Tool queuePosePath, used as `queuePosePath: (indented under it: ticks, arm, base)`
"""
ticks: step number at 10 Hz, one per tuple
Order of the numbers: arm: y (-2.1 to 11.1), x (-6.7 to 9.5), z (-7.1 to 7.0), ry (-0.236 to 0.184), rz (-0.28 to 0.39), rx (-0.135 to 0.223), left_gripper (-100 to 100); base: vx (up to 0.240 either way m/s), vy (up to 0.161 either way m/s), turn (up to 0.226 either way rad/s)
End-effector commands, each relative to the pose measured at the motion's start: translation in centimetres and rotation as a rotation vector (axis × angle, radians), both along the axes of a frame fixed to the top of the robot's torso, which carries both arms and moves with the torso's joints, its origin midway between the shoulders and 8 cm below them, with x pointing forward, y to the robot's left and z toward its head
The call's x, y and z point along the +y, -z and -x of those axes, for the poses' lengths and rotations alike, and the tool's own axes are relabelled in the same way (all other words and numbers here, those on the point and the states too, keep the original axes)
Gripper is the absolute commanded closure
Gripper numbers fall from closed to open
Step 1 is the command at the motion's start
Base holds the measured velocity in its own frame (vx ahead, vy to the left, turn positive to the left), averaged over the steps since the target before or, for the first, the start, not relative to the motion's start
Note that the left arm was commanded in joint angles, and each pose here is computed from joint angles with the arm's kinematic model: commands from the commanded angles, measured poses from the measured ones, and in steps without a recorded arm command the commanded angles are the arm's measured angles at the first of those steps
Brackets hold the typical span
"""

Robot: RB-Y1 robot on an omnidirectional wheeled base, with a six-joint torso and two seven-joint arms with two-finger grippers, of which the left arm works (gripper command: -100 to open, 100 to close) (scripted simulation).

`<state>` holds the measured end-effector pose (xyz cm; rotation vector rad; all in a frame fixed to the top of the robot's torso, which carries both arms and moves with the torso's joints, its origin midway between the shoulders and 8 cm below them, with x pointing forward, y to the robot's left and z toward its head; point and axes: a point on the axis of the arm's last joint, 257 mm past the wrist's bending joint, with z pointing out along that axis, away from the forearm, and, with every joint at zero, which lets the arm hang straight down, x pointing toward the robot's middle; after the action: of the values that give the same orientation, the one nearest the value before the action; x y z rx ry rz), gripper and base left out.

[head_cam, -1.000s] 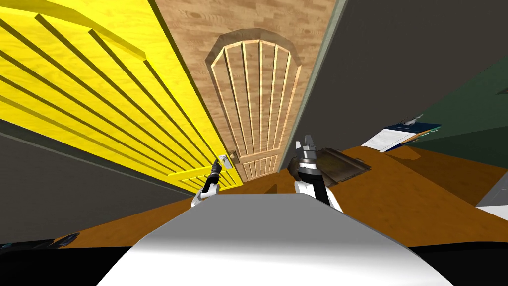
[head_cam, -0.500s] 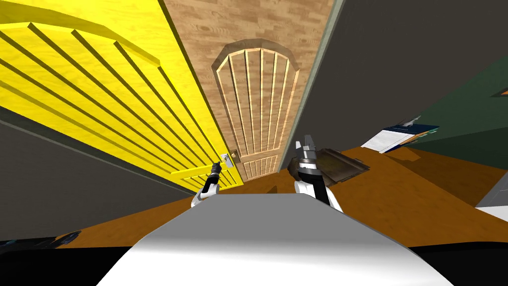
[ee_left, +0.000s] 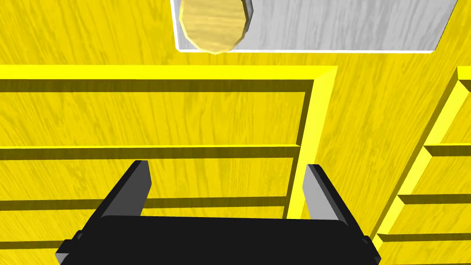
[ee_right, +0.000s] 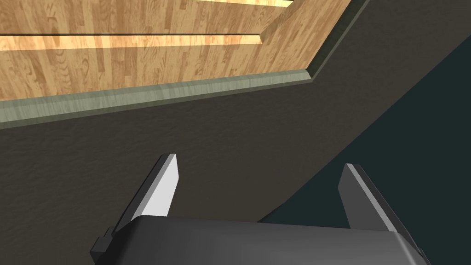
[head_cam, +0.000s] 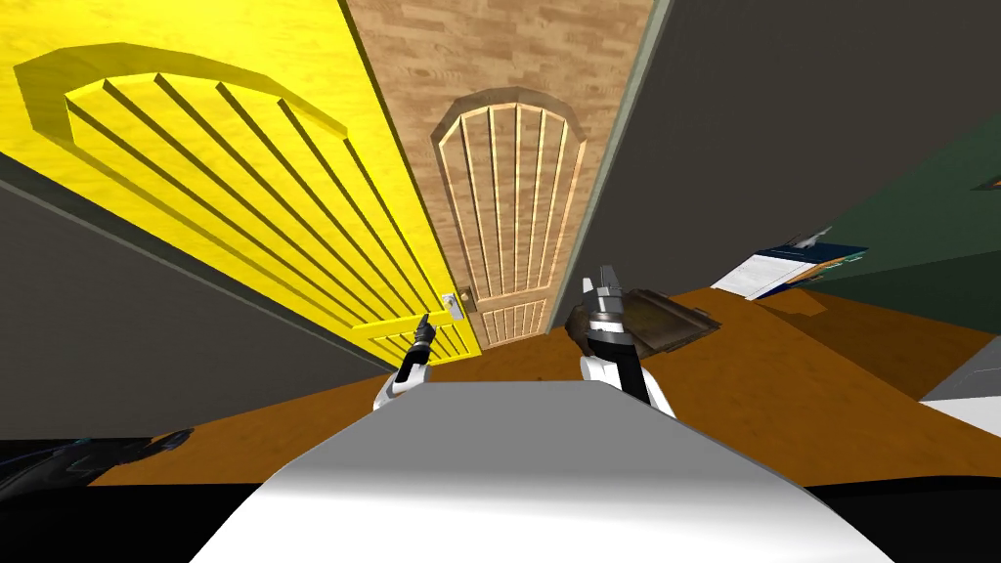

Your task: Pull the door open

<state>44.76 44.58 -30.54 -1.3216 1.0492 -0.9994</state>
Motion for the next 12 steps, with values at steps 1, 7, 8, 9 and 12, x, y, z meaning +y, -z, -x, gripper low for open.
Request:
queuePosePath:
  ticks: [1, 7, 8, 9, 12]
  arm:
    - [-0.2, -0.8, -0.2, 0.016, 0.005, -0.008, -100]
    - [1.2, 3.4, 1.9, -0.060, -0.013, 0.037, -100]
    - [1.1, 3.3, 1.7, -0.059, -0.012, 0.034, -100]
    - [0.9, 3.0, 1.4, -0.054, -0.010, 0.028, -100]
    - [-0.2, 0.8, -0.5, -0.018, 0.000, -0.004, -100]
  base:
    - [-0.174, -0.086, -0.049]
    - [-0.022, 0.021, 0.075]
    - [0.175, 0.058, -0.039]
    - [0.189, -0.014, -0.071]
    - [0.203, -0.057, -0.125]
